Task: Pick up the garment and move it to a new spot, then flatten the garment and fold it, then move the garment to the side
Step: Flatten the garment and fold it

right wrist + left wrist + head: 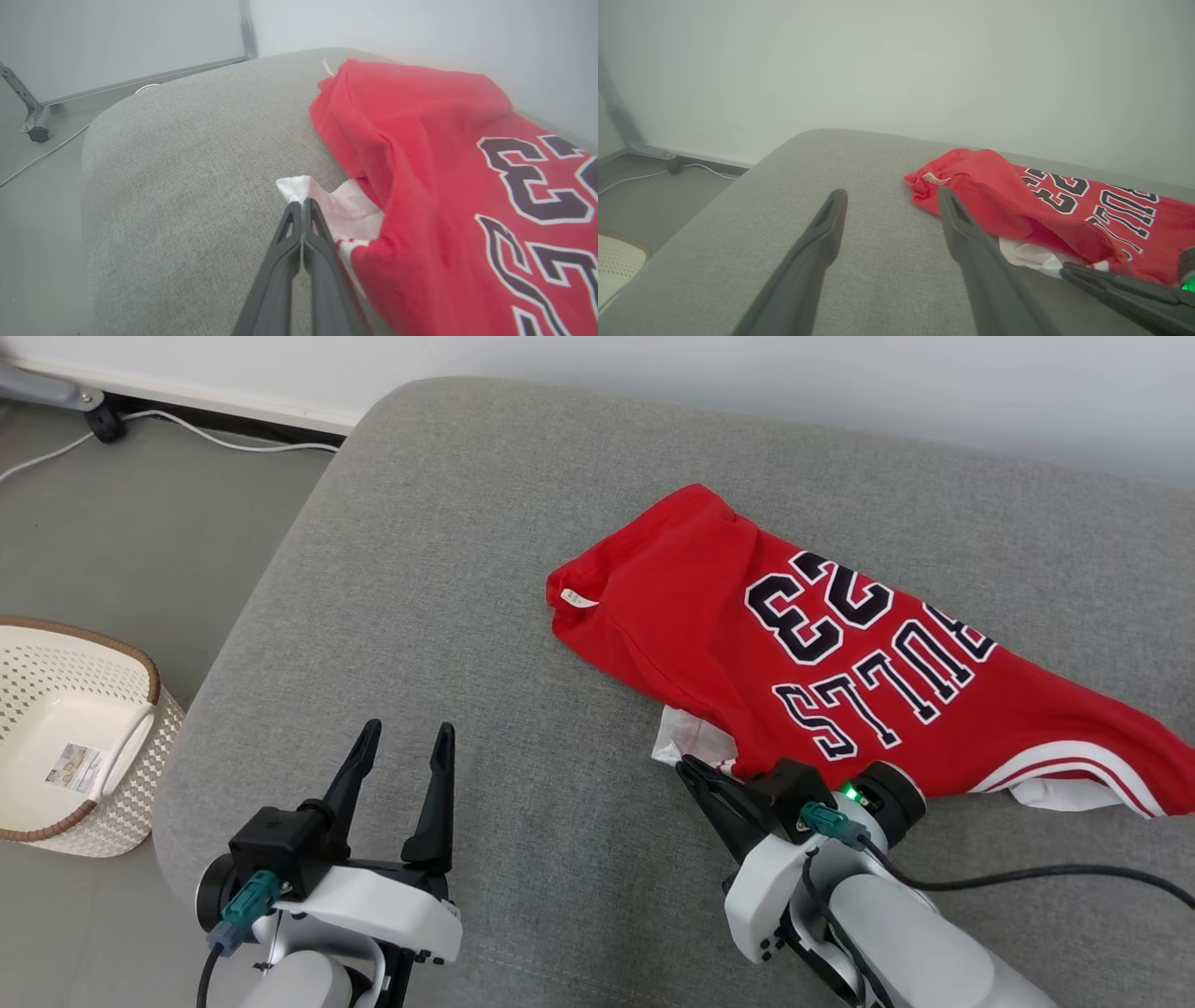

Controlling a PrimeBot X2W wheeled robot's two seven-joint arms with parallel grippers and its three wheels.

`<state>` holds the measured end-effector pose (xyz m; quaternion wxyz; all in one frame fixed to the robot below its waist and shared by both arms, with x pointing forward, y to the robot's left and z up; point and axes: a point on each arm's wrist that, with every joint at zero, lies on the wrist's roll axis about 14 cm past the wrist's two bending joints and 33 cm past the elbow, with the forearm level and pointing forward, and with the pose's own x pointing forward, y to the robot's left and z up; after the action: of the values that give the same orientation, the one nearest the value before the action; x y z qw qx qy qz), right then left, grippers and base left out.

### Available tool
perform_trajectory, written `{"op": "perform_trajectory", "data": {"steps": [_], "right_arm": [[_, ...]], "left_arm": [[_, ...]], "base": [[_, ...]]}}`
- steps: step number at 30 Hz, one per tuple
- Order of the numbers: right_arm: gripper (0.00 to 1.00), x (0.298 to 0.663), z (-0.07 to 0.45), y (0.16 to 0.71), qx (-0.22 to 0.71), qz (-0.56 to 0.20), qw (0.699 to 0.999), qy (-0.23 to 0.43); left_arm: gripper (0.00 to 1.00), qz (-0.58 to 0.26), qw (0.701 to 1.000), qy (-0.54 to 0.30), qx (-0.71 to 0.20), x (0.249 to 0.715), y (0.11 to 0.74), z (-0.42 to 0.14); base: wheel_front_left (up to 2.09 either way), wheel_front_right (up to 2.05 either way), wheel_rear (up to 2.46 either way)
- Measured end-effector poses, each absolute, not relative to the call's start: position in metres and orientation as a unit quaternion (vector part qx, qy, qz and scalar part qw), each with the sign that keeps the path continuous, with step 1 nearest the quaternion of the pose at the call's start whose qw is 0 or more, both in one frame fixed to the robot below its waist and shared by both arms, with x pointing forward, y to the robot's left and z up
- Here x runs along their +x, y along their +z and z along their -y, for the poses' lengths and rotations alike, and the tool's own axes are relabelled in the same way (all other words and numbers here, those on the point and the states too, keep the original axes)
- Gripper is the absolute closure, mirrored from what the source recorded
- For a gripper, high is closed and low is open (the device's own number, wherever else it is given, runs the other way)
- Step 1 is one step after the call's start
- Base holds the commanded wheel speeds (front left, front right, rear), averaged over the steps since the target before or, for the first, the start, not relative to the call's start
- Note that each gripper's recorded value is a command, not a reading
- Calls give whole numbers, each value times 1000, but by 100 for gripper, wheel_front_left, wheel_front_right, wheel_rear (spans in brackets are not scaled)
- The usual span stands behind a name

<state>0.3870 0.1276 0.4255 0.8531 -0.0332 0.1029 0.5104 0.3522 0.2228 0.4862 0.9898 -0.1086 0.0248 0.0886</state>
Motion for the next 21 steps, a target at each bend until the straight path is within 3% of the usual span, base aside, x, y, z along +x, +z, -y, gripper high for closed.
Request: {"op": "perform_trajectory", "data": {"steps": [15, 21], "right_arm": [[100, 376, -43, 450, -32, -69, 860, 505], [100, 394, 9, 474, -37, -49, 884, 464]], "left_arm": [[0, -22, 992, 49, -112, 365, 487, -201], [0, -15, 993, 26, -111, 371, 492, -189]], "base": [[0, 0, 0], [0, 0, 0]]}}
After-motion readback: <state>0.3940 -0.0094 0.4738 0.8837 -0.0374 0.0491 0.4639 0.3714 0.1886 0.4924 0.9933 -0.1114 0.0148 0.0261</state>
